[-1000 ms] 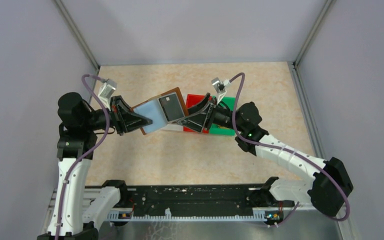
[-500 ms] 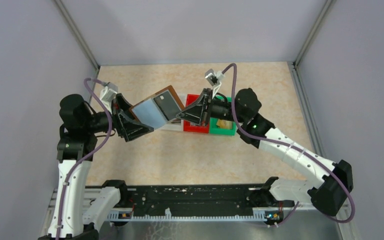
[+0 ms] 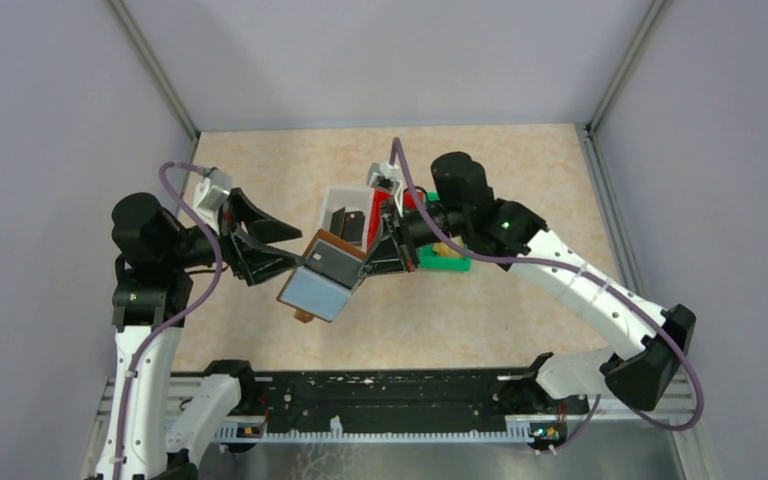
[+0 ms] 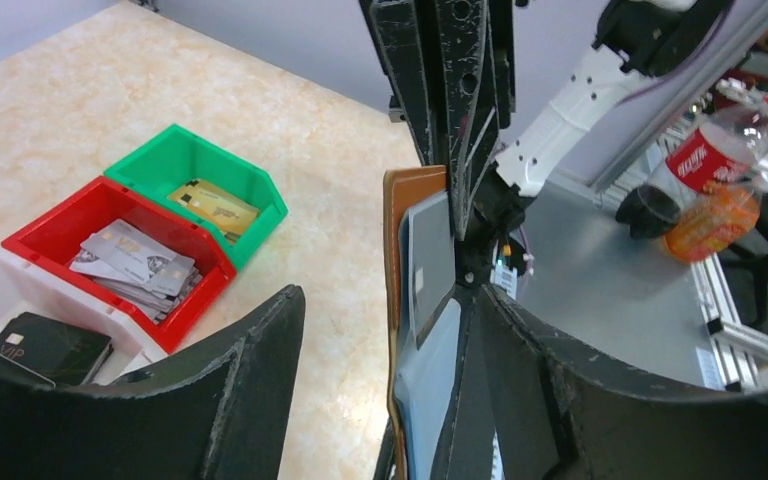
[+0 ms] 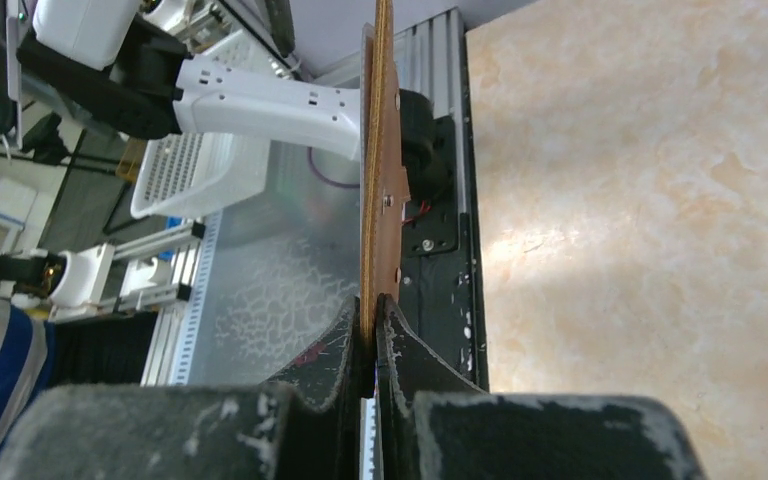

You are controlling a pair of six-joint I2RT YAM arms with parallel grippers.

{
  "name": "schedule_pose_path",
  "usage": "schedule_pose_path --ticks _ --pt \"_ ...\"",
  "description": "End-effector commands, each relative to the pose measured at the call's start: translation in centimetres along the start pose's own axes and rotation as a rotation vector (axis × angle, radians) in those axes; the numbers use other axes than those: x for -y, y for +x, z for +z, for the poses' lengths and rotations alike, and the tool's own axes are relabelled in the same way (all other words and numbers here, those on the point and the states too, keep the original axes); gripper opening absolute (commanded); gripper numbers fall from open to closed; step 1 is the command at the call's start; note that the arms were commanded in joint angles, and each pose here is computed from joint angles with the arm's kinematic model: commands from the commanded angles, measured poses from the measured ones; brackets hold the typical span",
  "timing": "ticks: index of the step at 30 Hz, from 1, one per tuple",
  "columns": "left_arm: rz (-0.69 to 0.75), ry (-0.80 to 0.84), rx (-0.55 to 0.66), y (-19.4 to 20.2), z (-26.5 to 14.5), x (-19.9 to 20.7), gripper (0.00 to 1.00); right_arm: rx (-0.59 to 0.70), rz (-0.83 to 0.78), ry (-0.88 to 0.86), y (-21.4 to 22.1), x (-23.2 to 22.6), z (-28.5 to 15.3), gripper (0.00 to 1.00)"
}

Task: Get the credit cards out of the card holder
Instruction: Remove the credit card from the card holder.

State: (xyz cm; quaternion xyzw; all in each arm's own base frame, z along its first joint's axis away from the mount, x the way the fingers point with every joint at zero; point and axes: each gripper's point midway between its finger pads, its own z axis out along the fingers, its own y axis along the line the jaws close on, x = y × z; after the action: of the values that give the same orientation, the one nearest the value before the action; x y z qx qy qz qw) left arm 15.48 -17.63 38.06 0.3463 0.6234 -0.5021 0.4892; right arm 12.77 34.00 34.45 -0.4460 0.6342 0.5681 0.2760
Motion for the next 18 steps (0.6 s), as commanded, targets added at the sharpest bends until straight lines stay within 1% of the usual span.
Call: schedule_pose_path --ticks 1,6,9,13,18 --pt "0.035 0.098 0.010 -0.3 -0.1 1.7 0.67 -0.076 -0.076 -0.086 -0.1 -2.4 0.5 0.00" --pt "-0.008 0.140 -0.013 0.9 -0.1 1.9 0.58 -0.133 -0.086 -0.110 -0.1 -2.9 2.0 0.00" --pt "-0.025 0.171 -0.029 1.5 -0.3 2.4 0.55 -0.160 -0.085 -0.106 -0.4 -2.7 2.6 0.00" --pt "-0.024 0.187 -0.037 2.0 -0.4 2.7 0.44 -0.175 -0.097 -0.117 -1.0 -2.7 3.1 0.00" --pt "-0.056 0.202 -0.049 2.5 -0.5 2.8 0.27 -0.198 -0.096 -0.133 -1.6 -2.7 4.1 0.00"
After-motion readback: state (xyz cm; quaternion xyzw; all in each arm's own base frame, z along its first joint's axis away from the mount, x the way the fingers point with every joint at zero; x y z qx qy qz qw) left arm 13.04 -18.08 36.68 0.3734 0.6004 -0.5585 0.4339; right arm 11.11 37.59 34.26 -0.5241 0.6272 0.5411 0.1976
